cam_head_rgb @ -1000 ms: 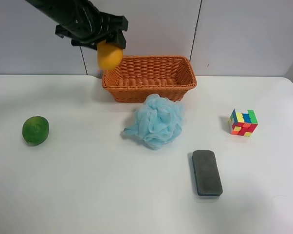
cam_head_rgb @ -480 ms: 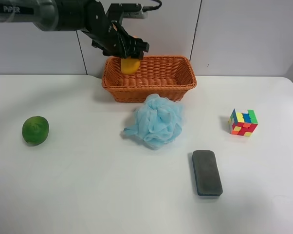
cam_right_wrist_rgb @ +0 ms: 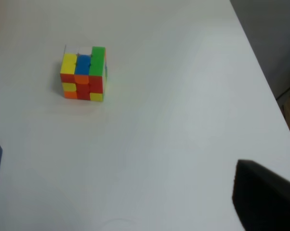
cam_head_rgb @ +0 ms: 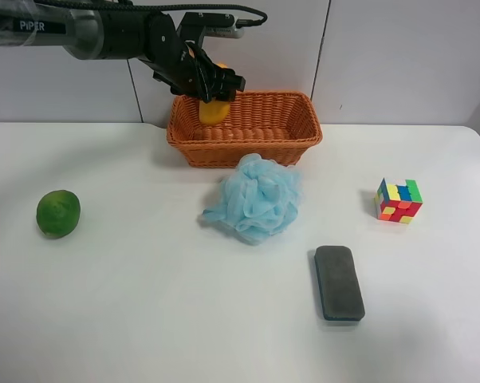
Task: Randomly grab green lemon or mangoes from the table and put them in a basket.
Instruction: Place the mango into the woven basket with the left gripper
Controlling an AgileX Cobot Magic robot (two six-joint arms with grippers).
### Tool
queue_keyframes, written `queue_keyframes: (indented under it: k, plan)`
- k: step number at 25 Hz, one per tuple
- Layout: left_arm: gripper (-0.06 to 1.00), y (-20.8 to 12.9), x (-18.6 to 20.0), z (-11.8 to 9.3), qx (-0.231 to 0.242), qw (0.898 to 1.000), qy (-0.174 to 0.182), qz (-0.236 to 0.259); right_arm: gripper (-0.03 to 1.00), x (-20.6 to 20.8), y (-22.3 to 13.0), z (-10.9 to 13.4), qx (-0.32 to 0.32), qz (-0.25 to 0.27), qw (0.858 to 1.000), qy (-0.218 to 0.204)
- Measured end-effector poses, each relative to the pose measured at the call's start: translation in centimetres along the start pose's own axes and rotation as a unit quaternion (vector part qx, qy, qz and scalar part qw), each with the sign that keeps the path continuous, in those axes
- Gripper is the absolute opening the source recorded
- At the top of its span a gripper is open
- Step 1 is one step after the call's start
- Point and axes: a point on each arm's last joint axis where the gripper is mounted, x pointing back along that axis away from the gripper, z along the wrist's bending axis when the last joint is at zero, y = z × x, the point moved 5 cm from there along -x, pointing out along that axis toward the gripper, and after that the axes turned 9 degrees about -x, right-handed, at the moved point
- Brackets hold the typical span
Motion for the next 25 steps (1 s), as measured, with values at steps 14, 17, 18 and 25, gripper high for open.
queue_keyframes:
  k: [14, 17, 18, 25]
  plan:
    - [0.99, -0.1, 0.1, 0.0, -0.001, 1.000, 0.000, 0.004, 0.99, 0.0, 0.0, 0.0, 0.000, 0.000, 1.000, 0.000]
    - [0.99, -0.2, 0.1, 0.0, -0.001, 1.000, -0.001, 0.011, 0.99, 0.0, 0.0, 0.0, 0.000, 0.000, 1.000, 0.000]
    - [0.99, -0.3, 0.1, 0.0, -0.001, 1.000, -0.001, 0.014, 0.99, 0.0, 0.0, 0.0, 0.000, 0.000, 1.000, 0.000]
    - [0.99, 1.0, 2.7, 0.2, -0.007, 1.000, 0.001, 0.030, 0.99, 0.0, 0.0, 0.0, 0.000, 0.000, 1.000, 0.000]
